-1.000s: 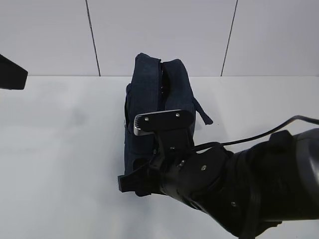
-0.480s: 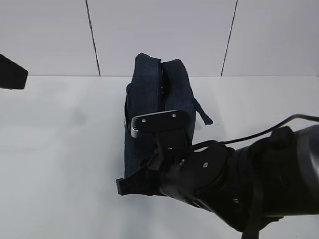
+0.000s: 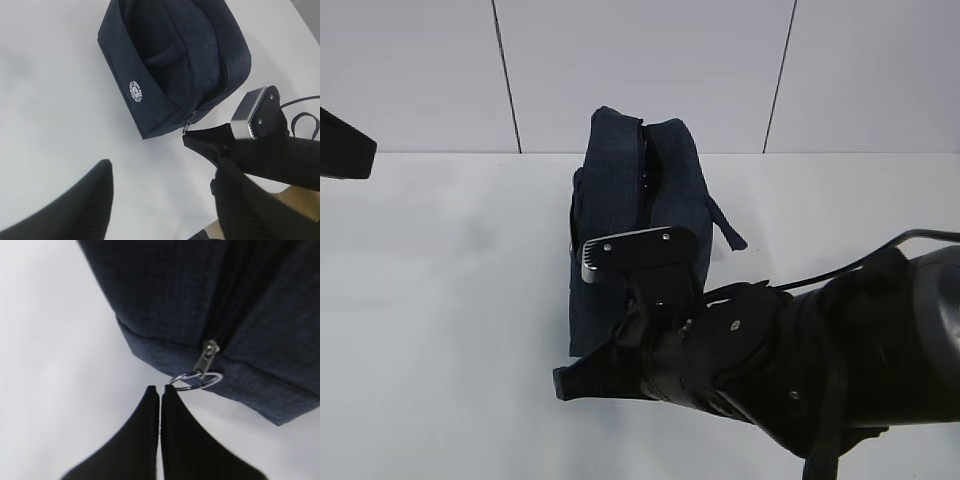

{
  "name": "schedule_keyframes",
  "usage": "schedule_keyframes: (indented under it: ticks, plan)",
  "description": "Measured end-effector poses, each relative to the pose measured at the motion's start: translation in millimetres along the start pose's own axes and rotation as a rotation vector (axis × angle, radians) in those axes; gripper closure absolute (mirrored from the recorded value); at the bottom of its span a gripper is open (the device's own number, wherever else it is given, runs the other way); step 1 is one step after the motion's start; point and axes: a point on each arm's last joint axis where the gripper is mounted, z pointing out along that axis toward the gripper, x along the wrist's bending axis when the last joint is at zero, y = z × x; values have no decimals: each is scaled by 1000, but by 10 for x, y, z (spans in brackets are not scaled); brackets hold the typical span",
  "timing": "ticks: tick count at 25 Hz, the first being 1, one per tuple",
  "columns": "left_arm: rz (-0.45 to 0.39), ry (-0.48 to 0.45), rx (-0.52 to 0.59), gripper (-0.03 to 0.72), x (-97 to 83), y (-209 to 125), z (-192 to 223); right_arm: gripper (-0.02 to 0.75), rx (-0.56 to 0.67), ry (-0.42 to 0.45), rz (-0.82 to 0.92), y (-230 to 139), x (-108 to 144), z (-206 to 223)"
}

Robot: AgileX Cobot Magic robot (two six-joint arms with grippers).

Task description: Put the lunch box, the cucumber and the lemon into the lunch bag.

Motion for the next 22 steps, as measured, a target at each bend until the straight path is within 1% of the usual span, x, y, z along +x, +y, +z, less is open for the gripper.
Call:
schedule_keyframes:
  ticks: [3, 8, 14, 17, 22]
  plan:
    - [0, 0, 0, 239, 0, 0, 0, 718, 13, 19, -30, -12, 17, 0]
    - [-1, -2, 0, 239, -2, 0, 0, 718, 15, 23, -86, -16, 20, 1]
    - [-1, -2, 0, 239, -2, 0, 0, 718, 13, 20, -225, -17, 17, 6]
    - [-1, -2, 0, 239, -2, 0, 0, 718, 6, 8, -274, -9, 6, 6]
    - [-1, -2, 0, 239, -2, 0, 0, 718, 7, -45, -321, -64, -72, 7]
